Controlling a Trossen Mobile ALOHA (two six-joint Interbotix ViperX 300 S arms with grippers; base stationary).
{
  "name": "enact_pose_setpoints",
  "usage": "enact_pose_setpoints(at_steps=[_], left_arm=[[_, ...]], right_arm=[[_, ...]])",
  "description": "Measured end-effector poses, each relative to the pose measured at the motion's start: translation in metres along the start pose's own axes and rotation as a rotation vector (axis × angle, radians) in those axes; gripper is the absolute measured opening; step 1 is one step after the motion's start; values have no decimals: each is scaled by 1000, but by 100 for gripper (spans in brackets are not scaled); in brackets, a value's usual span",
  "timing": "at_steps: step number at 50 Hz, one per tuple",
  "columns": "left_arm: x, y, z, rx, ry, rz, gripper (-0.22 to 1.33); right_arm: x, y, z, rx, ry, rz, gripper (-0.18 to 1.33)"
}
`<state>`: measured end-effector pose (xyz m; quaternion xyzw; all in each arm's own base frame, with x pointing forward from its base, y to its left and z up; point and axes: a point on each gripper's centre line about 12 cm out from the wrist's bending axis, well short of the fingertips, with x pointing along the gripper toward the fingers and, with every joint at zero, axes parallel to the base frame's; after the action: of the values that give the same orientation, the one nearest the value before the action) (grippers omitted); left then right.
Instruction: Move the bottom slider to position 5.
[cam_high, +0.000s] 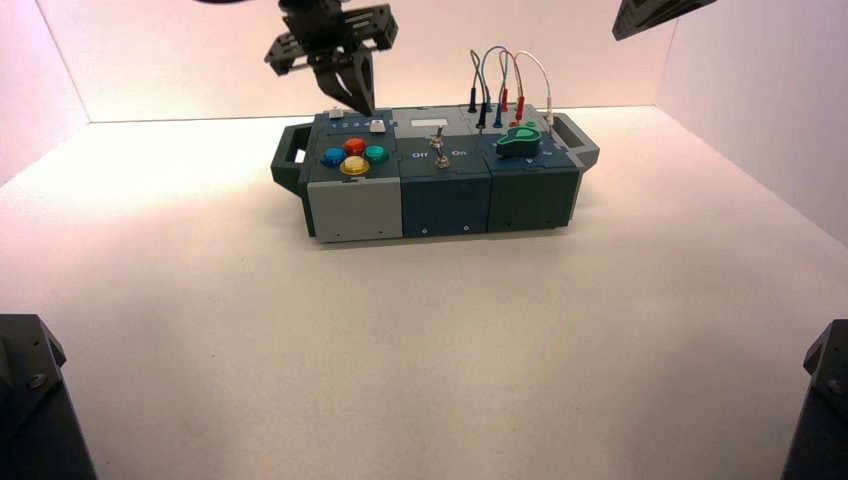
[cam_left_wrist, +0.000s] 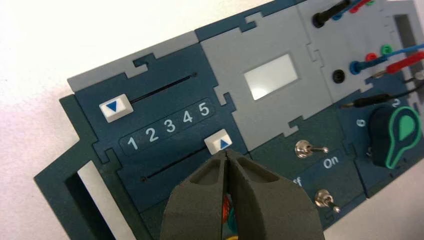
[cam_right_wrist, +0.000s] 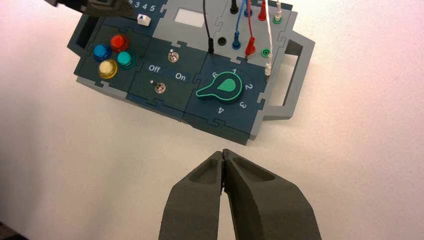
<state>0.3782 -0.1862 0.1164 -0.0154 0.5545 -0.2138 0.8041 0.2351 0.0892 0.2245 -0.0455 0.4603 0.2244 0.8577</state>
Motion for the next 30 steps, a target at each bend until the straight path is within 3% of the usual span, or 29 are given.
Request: enact_pose_setpoints(at_steps=[21,30], left_arm=[[-48,-7,0,147,12,41,-16],[-64,-10,3,165,-24,45,-16]], right_arm=[[2,-3,2,3,-44,-21,-14],[5,-4,2,6,-50,-26,-14]])
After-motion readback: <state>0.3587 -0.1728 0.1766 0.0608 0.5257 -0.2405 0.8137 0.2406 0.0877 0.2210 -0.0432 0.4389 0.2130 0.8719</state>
